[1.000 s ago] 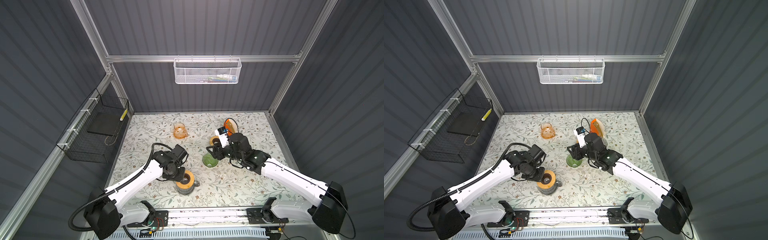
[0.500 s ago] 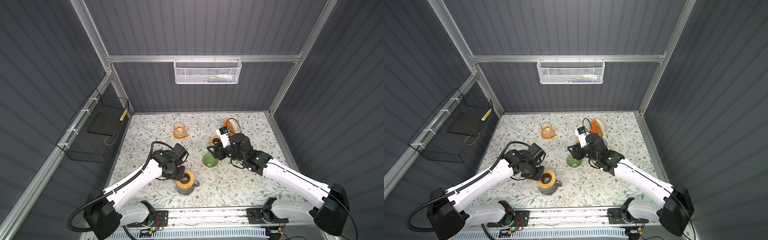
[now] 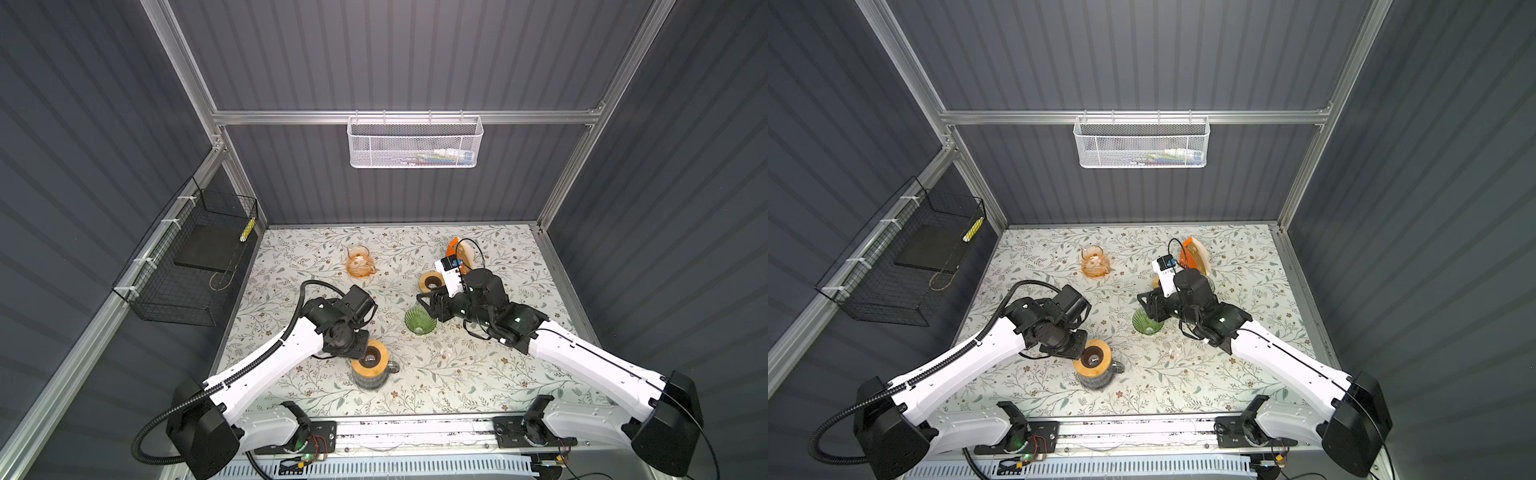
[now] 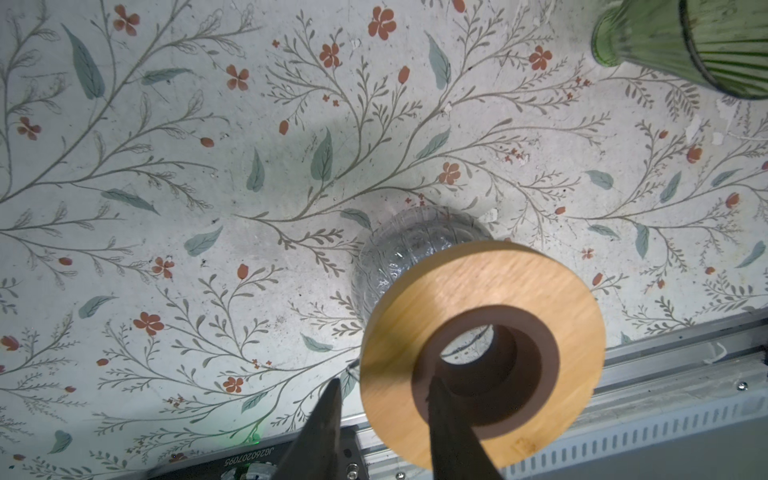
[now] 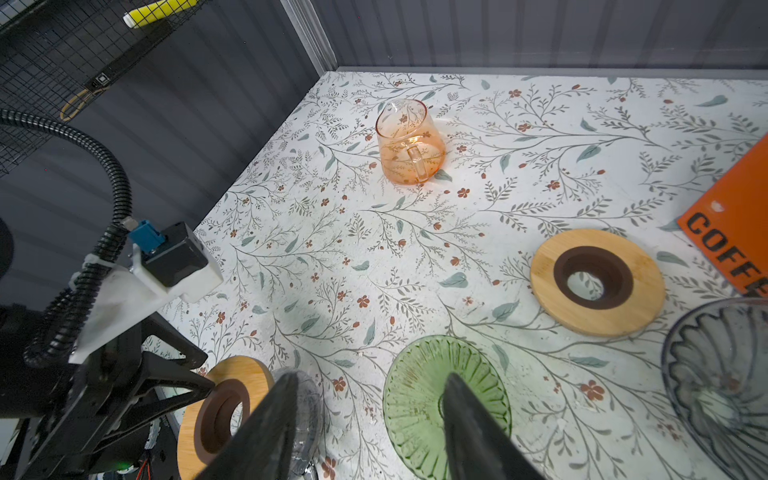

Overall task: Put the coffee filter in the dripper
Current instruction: 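Lower the wooden ring onto the grey glass pitcher's mouth with the left gripper, then open and raise the left gripper while right gripper moves toward grey dripper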

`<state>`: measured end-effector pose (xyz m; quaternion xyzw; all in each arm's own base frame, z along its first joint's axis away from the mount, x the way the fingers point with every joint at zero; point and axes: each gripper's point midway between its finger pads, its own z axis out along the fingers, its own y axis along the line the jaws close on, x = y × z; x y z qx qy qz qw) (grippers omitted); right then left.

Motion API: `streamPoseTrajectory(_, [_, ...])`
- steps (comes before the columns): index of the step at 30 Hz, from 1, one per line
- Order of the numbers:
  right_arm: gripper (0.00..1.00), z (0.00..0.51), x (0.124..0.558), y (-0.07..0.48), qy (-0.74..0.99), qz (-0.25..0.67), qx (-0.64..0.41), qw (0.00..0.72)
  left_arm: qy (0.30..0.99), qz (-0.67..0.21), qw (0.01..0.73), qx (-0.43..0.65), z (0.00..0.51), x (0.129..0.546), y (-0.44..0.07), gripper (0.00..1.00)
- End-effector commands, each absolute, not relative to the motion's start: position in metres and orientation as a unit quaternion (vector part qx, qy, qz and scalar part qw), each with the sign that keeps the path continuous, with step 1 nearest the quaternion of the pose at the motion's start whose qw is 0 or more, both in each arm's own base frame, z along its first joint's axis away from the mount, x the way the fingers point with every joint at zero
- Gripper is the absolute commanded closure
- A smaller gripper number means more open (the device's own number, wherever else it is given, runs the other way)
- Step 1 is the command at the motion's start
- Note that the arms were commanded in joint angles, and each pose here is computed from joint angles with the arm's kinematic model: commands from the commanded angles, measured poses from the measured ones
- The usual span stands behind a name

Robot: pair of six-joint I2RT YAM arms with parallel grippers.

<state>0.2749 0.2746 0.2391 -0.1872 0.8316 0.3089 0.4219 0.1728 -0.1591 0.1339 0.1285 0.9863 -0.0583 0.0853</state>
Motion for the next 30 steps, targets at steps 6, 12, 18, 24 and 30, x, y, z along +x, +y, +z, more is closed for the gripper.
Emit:
streamPoseTrajectory(6, [0.42, 0.237, 0.278, 0.269, 0.836, 0.302, -0.168, 0.426, 0.984, -0.033, 0.100, 0.142, 0.145, 0.175, -0.149, 0.64])
streamPoseTrajectory(12, [0.44, 0.236, 0.285, 0.270, 0.843, 0.301, -0.145, 0.422, 0.979, -0.018, 0.118, 0.164, 0.153, 0.192, -0.156, 0.64])
streamPoseTrajectory(18, [0.42, 0.238, 0.281, 0.268, 0.842, 0.302, -0.151, 0.420, 0.968, -0.055, 0.193, 0.150, 0.171, 0.219, -0.175, 0.62])
streamPoseTrajectory(24, [0.42, 0.240, 0.282, 0.266, 0.849, 0.293, -0.156, 0.411, 0.958, -0.074, 0.244, 0.133, 0.185, 0.248, -0.196, 0.61])
streamPoseTrajectory(30, [0.42, 0.243, 0.283, 0.262, 0.852, 0.289, -0.150, 0.410, 0.944, -0.094, 0.289, 0.130, 0.192, 0.272, -0.211, 0.59])
